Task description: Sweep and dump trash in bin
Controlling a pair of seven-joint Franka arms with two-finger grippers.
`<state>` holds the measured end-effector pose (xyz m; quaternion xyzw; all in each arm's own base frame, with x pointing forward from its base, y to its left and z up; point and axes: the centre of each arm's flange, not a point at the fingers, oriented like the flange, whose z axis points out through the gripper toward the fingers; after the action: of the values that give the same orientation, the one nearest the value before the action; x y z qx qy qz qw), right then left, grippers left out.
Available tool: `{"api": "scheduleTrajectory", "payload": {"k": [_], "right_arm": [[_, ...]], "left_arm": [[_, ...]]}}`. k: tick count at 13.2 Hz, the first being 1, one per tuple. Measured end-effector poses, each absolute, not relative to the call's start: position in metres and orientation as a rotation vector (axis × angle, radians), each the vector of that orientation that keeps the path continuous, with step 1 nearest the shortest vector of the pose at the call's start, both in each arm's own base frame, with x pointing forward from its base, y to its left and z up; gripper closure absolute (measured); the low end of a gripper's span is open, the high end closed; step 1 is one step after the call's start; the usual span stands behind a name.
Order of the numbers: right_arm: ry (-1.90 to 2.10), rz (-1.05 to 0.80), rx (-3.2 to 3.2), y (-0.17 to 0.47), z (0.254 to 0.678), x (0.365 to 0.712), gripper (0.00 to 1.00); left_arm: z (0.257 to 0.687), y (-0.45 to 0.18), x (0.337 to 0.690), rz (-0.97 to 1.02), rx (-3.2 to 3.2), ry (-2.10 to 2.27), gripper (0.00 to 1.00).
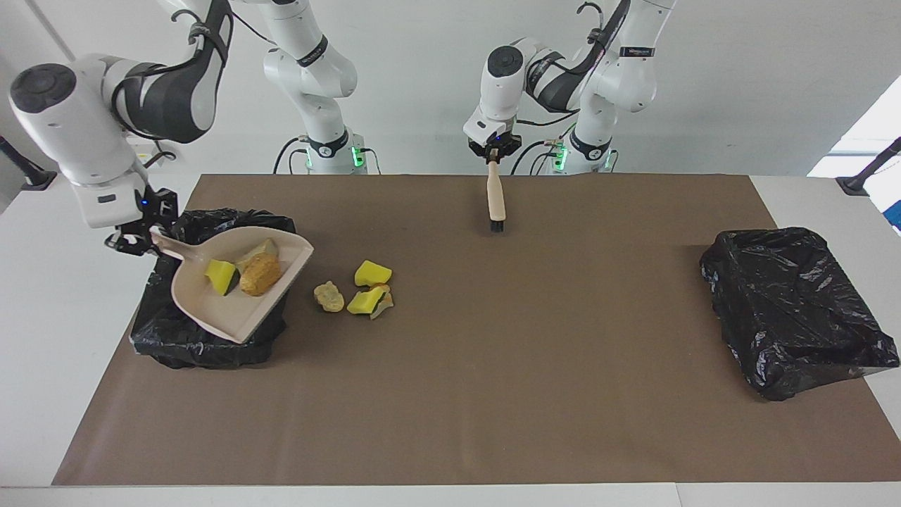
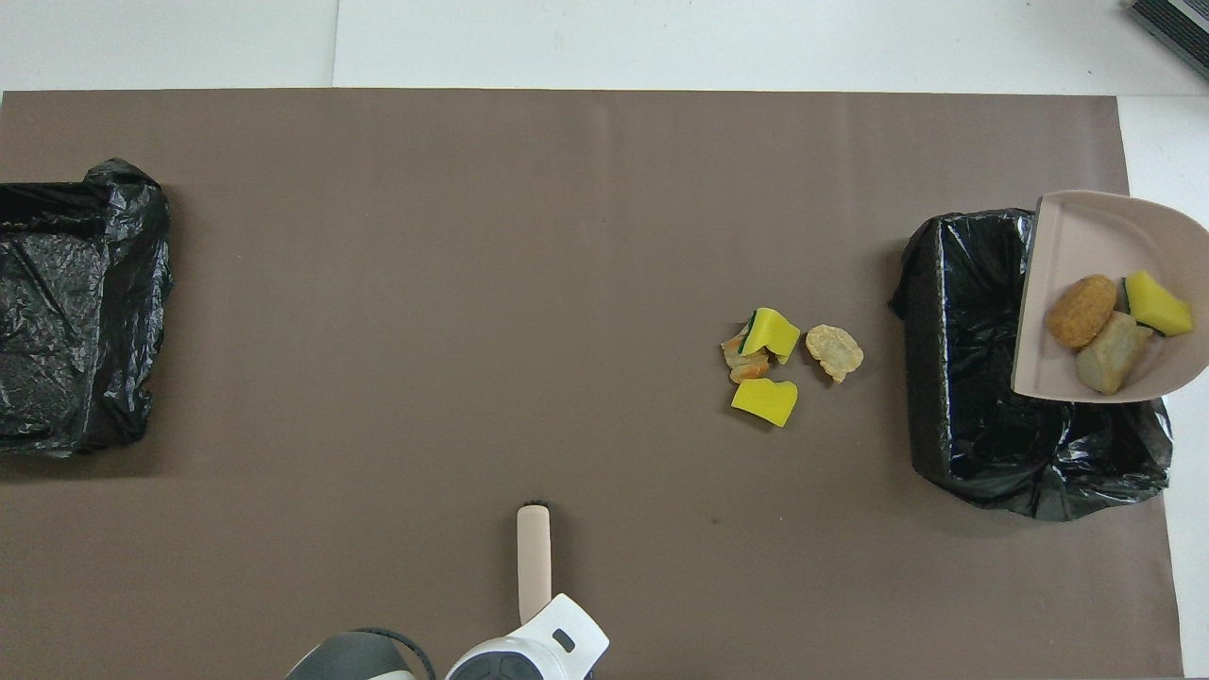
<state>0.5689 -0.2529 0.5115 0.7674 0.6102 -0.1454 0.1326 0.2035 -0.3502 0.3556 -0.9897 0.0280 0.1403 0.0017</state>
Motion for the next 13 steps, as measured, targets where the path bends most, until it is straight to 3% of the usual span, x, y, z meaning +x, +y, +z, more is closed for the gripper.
{"api": "scheduleTrajectory", "payload": {"k": [8, 9, 13], "right_arm": [[1.856, -0.583, 1.931, -0.266, 0.489, 0.570, 0.67], [1.857, -0.603, 1.909, -0.266, 0.490, 0.570, 0.67], [1.863, -0.638, 1.823, -0.266, 0.492, 0.573, 0.67]], "left_arm": [[0.350, -0.344, 0.214, 0.484, -3.117, 0.108, 0.70], [0.350, -0.344, 0.215, 0.485, -3.117, 0.107, 0.63], [0.360, -0.348, 0.245, 0.461, -3.146, 0.100, 0.13]]}}
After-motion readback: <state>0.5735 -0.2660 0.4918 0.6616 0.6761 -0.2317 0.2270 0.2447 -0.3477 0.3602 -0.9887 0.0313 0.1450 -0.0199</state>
